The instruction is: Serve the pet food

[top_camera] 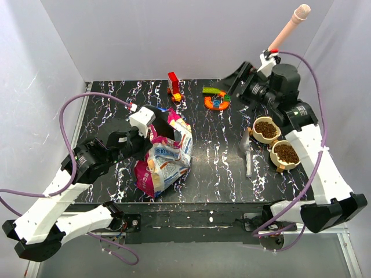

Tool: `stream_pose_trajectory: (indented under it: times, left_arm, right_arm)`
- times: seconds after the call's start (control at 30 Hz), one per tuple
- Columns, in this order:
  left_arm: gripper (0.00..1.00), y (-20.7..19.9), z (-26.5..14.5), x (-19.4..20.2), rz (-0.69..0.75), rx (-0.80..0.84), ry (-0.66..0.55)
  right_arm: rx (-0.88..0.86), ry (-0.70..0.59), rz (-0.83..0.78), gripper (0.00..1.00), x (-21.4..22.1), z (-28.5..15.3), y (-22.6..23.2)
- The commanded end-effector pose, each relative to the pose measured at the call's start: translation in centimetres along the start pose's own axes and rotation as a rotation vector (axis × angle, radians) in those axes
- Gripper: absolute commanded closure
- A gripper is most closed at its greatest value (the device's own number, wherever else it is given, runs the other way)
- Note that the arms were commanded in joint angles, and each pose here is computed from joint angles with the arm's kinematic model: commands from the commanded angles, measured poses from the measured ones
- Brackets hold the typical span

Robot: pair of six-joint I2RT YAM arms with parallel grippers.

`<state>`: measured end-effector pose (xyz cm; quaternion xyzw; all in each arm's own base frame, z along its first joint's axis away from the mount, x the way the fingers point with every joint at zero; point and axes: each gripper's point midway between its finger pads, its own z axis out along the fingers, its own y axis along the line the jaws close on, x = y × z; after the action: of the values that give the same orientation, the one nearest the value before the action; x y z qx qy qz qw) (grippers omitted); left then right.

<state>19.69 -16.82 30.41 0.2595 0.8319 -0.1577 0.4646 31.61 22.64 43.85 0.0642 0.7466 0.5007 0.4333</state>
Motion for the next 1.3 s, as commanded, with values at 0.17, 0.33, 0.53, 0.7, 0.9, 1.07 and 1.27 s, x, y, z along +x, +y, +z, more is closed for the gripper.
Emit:
stream_pose_trajectory:
  times: [0.17, 0.33, 0.53, 0.7, 0.9, 1.07, 1.27]
  left_arm:
    - [1.00, 1.2, -1.4, -3.9, -0.060, -0.071, -0.160]
    - [1.00, 1.0, -1.5, -3.6, -0.073, -0.057, -0.153]
    - [1.00, 0.5, -1.8, -3.6, -0.061, -0.025, -0.148]
    - [1.00, -0.3, -2.4, -3.1, -0.066, 0.022, -0.138]
    - [1.00, -0.5, -3.6, -2.0, -0.088, 0.045, -0.113]
    - [1.00, -0.7, -4.8, -1.4, -0.096, 0.062, -0.100]
    - [1.00, -1.1, -5.3, -0.9, -0.100, 0.087, -0.097]
  right_arm:
    - [0.030, 0.025, -0.332, 0.07, 3.4, 0.3, -8.1]
    - [-0.164, 0.264, -0.544, 0.07, 5.7, 2.4, -6.5]
    - [-0.406, 0.416, -0.813, 0.10, 9.0, 5.4, -5.6]
    - [-0.594, 0.585, -0.897, 0.16, 12.6, 7.7, -4.2]
    - [-0.732, 0.628, -0.914, 0.16, 15.4, 10.3, -2.4]
    - [-0.833, 0.670, -0.879, 0.16, 17.2, 10.1, -0.9]
    - [-0.853, 0.692, -0.873, 0.20, 18.7, 10.4, -1.0]
